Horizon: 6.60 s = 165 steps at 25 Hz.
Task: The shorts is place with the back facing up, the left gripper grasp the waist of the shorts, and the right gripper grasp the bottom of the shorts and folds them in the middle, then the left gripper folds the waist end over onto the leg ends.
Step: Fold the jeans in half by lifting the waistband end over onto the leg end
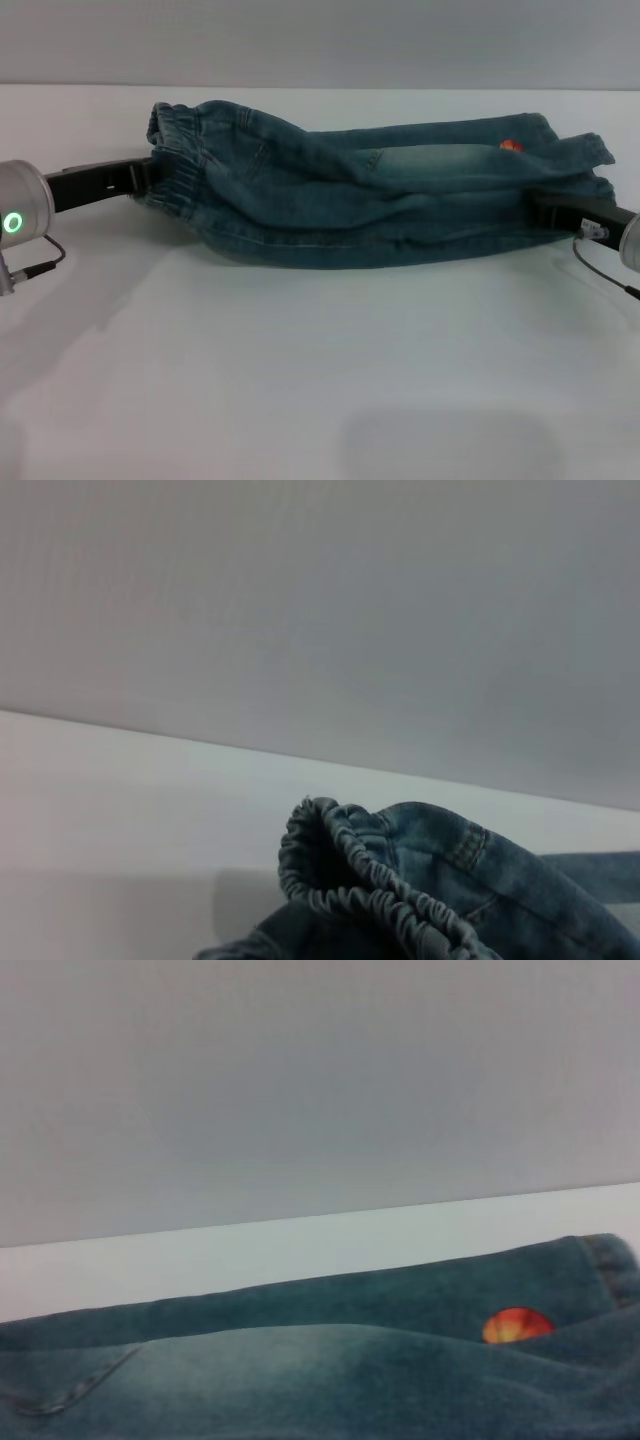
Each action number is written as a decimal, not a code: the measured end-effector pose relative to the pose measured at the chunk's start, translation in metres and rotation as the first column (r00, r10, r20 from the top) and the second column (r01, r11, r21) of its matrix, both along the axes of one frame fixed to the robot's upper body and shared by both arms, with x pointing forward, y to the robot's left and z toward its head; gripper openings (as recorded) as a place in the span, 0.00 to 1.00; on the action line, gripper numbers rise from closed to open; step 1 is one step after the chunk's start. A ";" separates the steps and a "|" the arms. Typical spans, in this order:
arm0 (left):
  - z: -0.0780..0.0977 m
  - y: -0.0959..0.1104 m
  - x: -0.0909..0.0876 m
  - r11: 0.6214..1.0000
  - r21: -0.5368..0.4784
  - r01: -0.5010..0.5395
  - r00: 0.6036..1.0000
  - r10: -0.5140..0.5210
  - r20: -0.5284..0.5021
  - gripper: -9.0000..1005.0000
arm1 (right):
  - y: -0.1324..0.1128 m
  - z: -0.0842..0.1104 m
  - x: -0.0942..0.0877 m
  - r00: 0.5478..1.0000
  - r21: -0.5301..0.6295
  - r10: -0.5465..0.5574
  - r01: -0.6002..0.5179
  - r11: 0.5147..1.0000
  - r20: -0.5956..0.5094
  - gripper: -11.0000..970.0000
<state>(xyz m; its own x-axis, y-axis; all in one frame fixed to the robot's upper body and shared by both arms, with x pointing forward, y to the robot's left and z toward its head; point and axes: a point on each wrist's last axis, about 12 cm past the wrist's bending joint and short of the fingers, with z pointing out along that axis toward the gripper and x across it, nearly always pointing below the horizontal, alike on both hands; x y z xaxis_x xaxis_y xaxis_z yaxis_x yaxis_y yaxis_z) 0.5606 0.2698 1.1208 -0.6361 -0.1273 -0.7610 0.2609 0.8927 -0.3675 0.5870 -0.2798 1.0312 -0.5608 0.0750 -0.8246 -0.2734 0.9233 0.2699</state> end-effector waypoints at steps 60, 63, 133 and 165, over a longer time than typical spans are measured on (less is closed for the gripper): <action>0.053 -0.033 -0.016 0.972 -0.143 0.186 0.963 -0.151 0.224 0.11 | 0.122 0.028 0.002 0.916 0.086 0.386 -0.395 0.915 0.108 0.04; 0.055 -0.034 -0.016 0.971 -0.142 0.192 0.960 -0.156 0.232 0.11 | 0.133 0.029 0.000 0.905 0.102 0.412 -0.422 0.901 0.105 0.04; 0.063 -0.033 -0.028 0.958 -0.162 0.238 0.943 -0.188 0.275 0.09 | 0.138 0.014 -0.017 0.903 0.080 0.423 -0.428 0.900 0.076 0.06; 0.067 -0.031 -0.039 0.946 -0.190 0.261 0.934 -0.198 0.298 0.09 | 0.077 0.004 0.012 0.990 0.034 0.143 -0.143 0.989 0.022 0.07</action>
